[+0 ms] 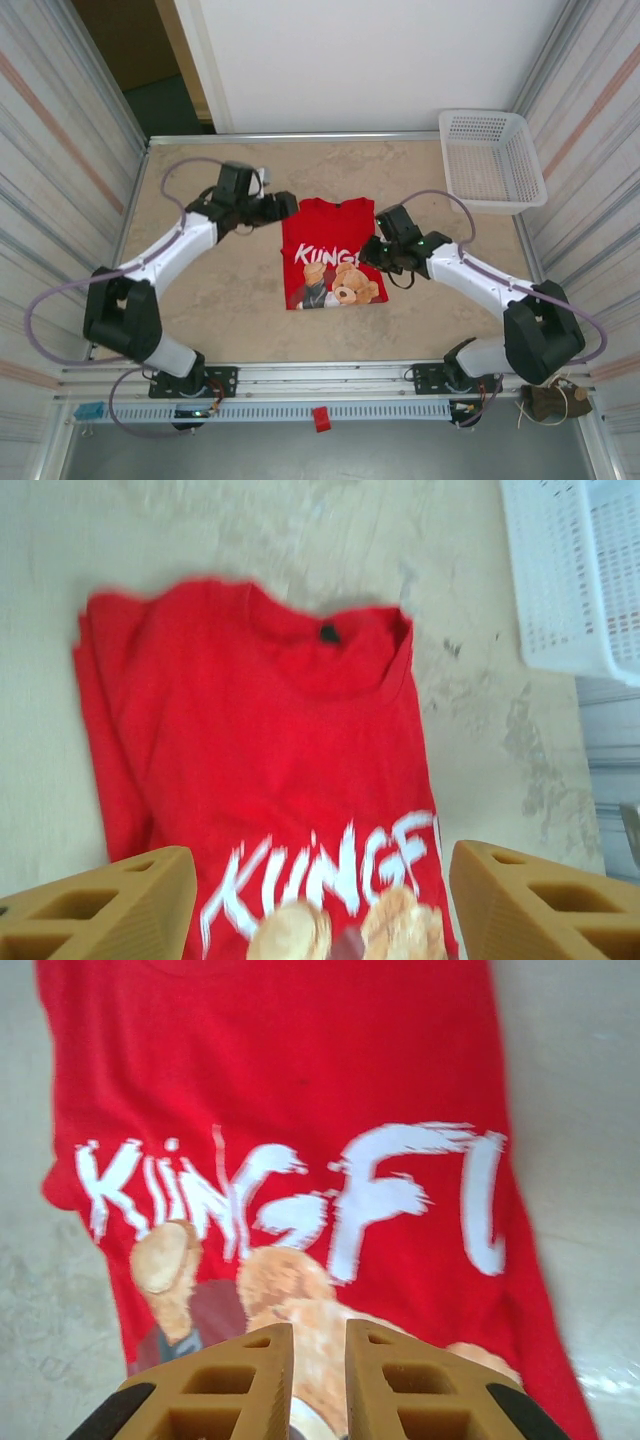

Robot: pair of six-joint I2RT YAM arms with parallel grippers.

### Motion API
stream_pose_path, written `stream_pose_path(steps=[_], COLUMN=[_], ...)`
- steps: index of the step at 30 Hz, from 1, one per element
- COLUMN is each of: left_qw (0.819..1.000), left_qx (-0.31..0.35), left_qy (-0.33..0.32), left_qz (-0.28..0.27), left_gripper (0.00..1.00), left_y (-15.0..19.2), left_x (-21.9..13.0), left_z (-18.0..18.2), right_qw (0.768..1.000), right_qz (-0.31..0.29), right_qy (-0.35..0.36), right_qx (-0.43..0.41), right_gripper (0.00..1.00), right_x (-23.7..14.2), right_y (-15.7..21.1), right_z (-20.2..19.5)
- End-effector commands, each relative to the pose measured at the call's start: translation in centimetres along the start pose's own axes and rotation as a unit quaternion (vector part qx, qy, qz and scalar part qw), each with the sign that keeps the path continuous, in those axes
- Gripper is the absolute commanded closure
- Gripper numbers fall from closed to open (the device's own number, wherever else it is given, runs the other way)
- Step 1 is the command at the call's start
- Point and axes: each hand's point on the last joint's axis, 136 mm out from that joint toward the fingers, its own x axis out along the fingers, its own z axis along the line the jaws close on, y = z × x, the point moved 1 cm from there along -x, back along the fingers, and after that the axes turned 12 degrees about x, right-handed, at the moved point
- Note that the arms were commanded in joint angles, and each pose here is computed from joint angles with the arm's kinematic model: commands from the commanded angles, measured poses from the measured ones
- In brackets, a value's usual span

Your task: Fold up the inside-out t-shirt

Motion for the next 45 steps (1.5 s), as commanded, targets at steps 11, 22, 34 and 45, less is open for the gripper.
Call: stream_pose_path(steps=[11, 22, 34, 45], left_qw=[0.989, 0.988, 0.993, 0.991], left_qx=[-0.004, -0.008, -0.004, -0.019], left_qy=[-0.055, -0.063, -0.064, -0.067], left_qz=[0.137, 0.143, 0.095, 0.111], left_gripper=[0.46, 0.76, 1.0, 0.6], left_y=[3.8, 3.8, 0.1, 1.4], left_x=[8.7, 10.9, 9.4, 10.3], left_z=[6.7, 8.3, 9.4, 10.4], right_qw=[0.997, 0.994, 0.989, 0.989], right_qz=[0.047, 0.056, 0.058, 0.055], right_qy=[0.069, 0.095, 0.134, 0.138], right_qx=[0.0, 0.001, 0.014, 0.013], right_gripper=[0.82, 0.83, 0.83, 0.84], right_x=[4.1, 5.1, 5.9, 5.7], right_y=[3.5, 4.2, 4.7, 4.8], right_z=[-4.4, -6.0, -8.1, -8.3])
